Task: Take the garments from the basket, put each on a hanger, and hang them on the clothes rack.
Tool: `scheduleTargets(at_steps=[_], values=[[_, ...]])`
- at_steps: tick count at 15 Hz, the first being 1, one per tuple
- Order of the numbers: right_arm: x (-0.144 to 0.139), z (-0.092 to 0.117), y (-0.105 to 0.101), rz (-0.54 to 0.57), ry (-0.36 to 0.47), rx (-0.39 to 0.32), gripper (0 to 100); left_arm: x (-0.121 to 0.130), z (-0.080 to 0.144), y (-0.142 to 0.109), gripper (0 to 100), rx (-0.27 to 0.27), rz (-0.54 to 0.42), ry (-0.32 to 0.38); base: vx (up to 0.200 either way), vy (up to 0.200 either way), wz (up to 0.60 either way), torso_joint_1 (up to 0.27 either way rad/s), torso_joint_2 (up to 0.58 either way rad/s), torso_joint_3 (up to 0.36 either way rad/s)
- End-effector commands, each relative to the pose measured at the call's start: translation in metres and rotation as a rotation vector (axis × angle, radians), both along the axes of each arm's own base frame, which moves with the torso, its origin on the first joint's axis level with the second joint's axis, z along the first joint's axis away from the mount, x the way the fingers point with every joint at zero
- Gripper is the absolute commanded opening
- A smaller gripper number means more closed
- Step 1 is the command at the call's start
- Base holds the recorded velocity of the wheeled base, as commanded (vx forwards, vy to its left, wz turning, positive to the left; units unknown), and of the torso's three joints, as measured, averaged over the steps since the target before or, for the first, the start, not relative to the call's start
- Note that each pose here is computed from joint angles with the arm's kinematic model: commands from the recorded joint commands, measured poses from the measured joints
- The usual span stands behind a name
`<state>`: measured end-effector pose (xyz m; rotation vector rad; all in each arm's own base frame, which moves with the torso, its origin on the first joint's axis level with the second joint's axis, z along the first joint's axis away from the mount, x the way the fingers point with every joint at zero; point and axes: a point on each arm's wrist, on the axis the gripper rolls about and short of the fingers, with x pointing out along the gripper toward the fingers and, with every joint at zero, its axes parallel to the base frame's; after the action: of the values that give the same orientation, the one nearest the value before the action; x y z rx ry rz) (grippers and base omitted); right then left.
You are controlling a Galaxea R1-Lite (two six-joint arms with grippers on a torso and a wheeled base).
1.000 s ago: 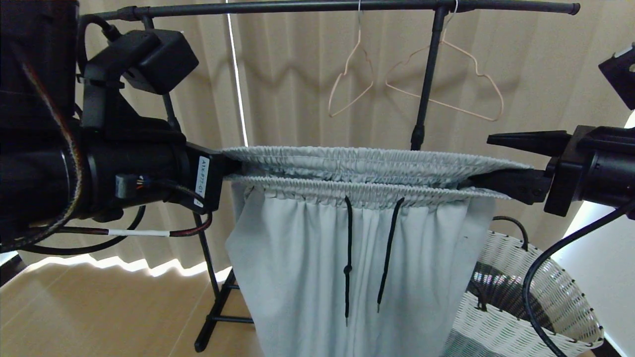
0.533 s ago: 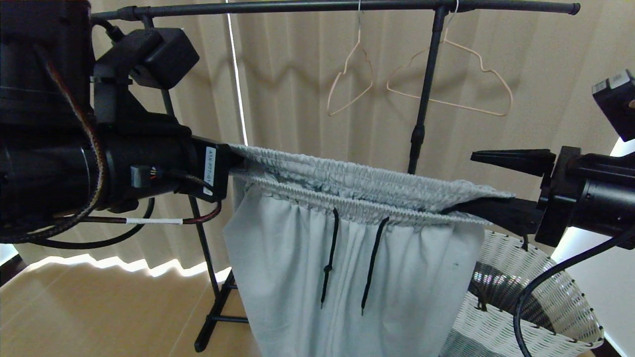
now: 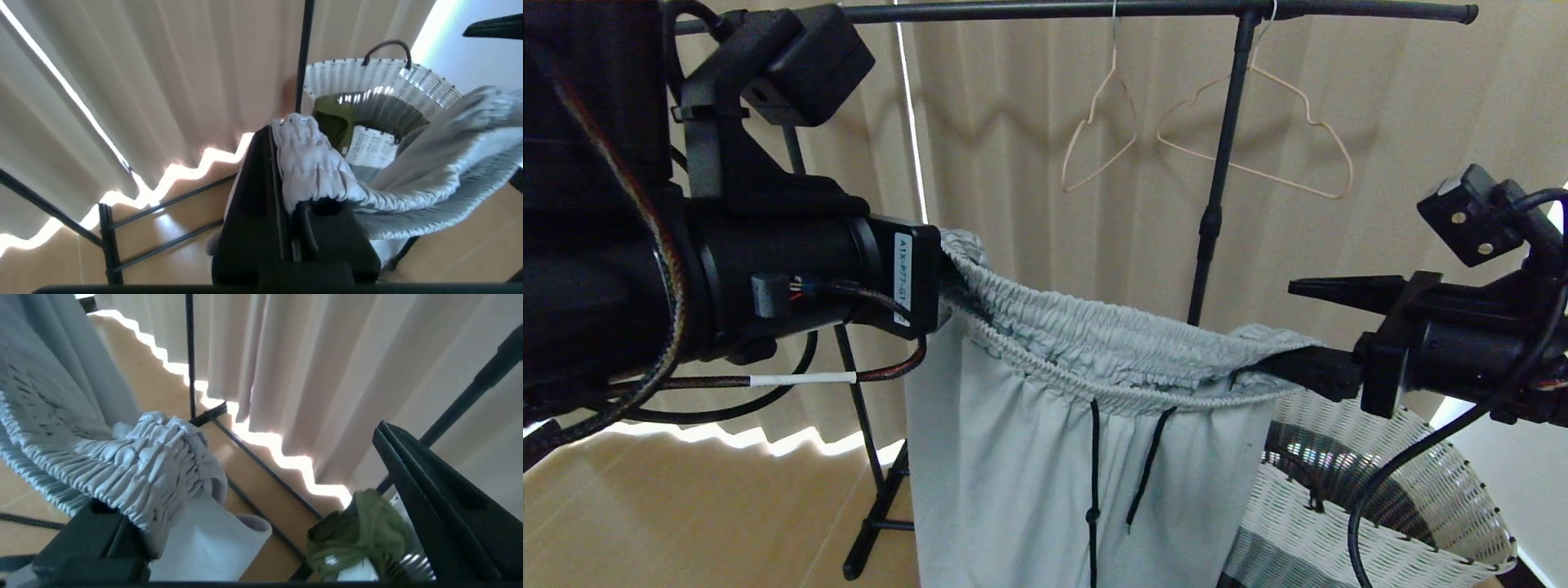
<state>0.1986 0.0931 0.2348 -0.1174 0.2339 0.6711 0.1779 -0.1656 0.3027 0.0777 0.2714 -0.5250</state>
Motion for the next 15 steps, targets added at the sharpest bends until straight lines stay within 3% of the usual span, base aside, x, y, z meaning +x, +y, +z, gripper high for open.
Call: scheduleTargets(at_steps=[1,4,7,9,14,15], values=[[-0.019,-0.002,-0.008,0.005,-0.017,0.011,100,0.001,-0.006,-0.002,0,0.012,-0.004,0.013,0.0,0.0,0.0,0.0,0.0,0.0],[-0.049,-0.008,-0.019,0.098,-0.029,0.044,100,0.011,-0.013,-0.007,0,0.023,0.015,0.024,0.0,0.0,0.0,0.0,0.0,0.0],[-0.058,-0.004,-0.021,0.206,-0.044,0.076,100,0.018,-0.016,-0.007,0,0.012,0.037,0.018,0.0,0.0,0.0,0.0,0.0,0.0],[-0.058,-0.004,-0.02,0.233,-0.039,0.081,100,0.021,-0.017,-0.006,0,0.012,0.052,0.023,0.0,0.0,0.0,0.0,0.0,0.0],[-0.057,-0.004,-0.019,0.254,-0.036,0.085,100,0.038,-0.021,0.011,0,0.031,0.191,0.022,0.0,0.0,0.0,0.0,0.0,0.0],[-0.051,-0.004,-0.021,0.205,-0.036,0.07,100,0.037,-0.02,0.013,0,0.034,0.196,0.02,0.0,0.0,0.0,0.0,0.0,0.0]])
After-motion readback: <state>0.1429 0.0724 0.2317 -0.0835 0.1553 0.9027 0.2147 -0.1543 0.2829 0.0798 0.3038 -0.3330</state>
